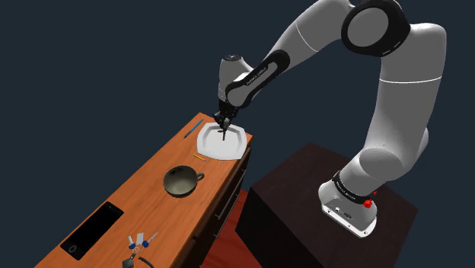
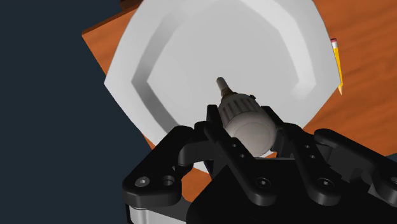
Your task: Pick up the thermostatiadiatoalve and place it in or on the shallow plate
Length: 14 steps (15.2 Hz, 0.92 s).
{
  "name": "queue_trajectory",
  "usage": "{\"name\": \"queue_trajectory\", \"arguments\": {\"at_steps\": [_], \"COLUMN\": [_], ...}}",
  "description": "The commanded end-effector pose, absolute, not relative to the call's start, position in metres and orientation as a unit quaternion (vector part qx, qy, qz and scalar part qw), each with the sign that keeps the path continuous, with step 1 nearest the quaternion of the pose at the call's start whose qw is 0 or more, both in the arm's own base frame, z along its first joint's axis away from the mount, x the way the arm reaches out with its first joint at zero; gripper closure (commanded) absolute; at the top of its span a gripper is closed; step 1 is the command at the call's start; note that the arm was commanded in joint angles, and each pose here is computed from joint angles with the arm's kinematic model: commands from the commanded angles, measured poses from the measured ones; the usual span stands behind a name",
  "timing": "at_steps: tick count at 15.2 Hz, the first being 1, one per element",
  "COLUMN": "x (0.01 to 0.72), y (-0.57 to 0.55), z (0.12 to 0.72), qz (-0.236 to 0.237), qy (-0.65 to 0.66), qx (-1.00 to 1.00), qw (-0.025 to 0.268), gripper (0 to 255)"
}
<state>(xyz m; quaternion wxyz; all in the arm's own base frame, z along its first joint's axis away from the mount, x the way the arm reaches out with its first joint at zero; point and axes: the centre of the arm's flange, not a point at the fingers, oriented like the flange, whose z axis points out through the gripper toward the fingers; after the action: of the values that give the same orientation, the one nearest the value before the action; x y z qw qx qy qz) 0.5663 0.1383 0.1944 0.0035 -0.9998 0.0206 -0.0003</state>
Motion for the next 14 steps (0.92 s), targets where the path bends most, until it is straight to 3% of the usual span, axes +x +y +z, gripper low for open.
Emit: {"name": "queue_trajectory", "arguments": {"at_steps": [1,2,7,11,14], "x": [0.566,0.566,0.566,0.566,0.566], "y": [0.138,0.138,0.138,0.138,0.138], "z": [0.194,0.194,0.194,0.244,0.244], "qz": [0.0,0.0,0.0,0.0,0.0], "qy": [0.021,0.021,0.021,0.021,0.021], "qx": [-1.0,-1.0,-1.0,-1.0,-1.0], "qw": [0.004,0.004,0.004,0.004,0.004], "gripper": [255,0,0,0,0]}}
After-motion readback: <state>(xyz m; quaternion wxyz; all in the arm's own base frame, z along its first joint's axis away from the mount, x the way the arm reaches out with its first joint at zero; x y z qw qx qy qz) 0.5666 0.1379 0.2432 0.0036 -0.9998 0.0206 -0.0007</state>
